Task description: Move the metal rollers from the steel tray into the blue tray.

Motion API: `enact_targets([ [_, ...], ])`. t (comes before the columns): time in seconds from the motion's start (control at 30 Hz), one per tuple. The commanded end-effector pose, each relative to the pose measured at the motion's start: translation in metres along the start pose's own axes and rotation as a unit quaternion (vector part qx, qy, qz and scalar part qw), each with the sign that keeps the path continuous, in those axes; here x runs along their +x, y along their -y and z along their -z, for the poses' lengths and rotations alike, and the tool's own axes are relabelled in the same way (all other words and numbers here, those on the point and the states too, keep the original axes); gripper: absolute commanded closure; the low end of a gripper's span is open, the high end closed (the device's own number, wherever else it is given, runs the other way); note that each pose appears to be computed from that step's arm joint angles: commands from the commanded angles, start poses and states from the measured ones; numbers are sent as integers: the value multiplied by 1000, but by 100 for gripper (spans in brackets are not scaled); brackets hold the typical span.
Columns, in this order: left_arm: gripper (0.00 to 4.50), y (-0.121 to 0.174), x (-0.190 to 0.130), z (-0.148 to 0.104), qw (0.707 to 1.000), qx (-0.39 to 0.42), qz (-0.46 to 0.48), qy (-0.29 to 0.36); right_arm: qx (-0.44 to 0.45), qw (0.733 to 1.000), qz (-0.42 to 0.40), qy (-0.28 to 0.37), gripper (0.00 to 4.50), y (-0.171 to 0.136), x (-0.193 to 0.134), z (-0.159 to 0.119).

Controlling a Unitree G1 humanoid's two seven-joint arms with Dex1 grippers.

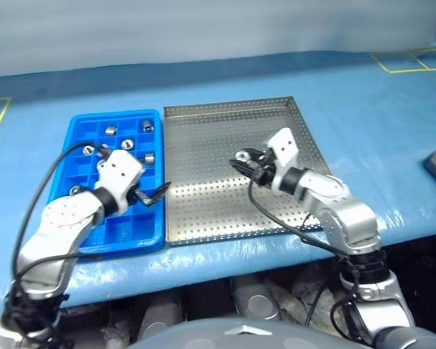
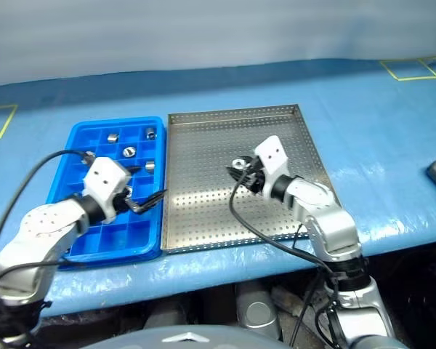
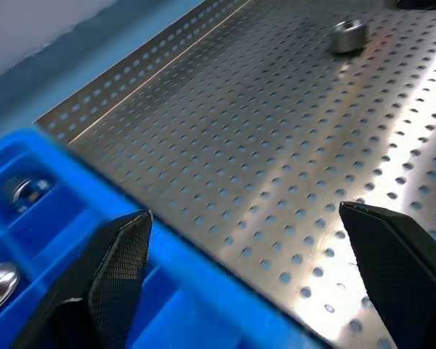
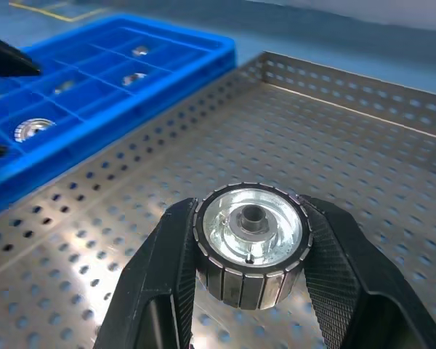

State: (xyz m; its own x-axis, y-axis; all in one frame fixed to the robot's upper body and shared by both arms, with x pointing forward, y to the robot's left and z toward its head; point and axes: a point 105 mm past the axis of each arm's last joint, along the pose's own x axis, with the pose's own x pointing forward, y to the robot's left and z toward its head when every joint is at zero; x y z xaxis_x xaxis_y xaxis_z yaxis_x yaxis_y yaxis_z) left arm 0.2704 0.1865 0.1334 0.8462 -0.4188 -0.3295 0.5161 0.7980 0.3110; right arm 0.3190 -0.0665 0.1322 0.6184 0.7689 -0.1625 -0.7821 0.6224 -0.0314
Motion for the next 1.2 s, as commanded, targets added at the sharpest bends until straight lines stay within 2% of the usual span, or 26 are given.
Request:
enact_targets([
  [0.03, 0, -18, -32, -12, 997, 25, -70, 3, -23, 997, -74, 19, 279, -26, 19, -13],
  [0.13, 0, -29, -57, -6, 992, 21, -120, -17, -25, 993, -118, 15, 279, -42, 37, -12],
  [0.3, 0, -27, -80, 8, 986, -1, -157, -49, -30, 985, -171, 11, 279, -65, 54, -11],
  [0.47, 0, -14, -93, 25, 982, -32, -173, -73, -37, 969, -244, 19, 279, -106, 70, -13],
  [0.57, 0, -9, -92, 26, 982, -38, -170, -73, -37, 963, -267, 13, 279, -122, 76, -8],
  [1.13, 0, -6, -84, 24, 984, -33, -159, -70, -6, 961, -275, -5, 279, -139, 108, 4],
  [1.2, 0, -6, -84, 23, 984, -32, -159, -69, -9, 961, -277, -5, 204, -139, 108, 4],
])
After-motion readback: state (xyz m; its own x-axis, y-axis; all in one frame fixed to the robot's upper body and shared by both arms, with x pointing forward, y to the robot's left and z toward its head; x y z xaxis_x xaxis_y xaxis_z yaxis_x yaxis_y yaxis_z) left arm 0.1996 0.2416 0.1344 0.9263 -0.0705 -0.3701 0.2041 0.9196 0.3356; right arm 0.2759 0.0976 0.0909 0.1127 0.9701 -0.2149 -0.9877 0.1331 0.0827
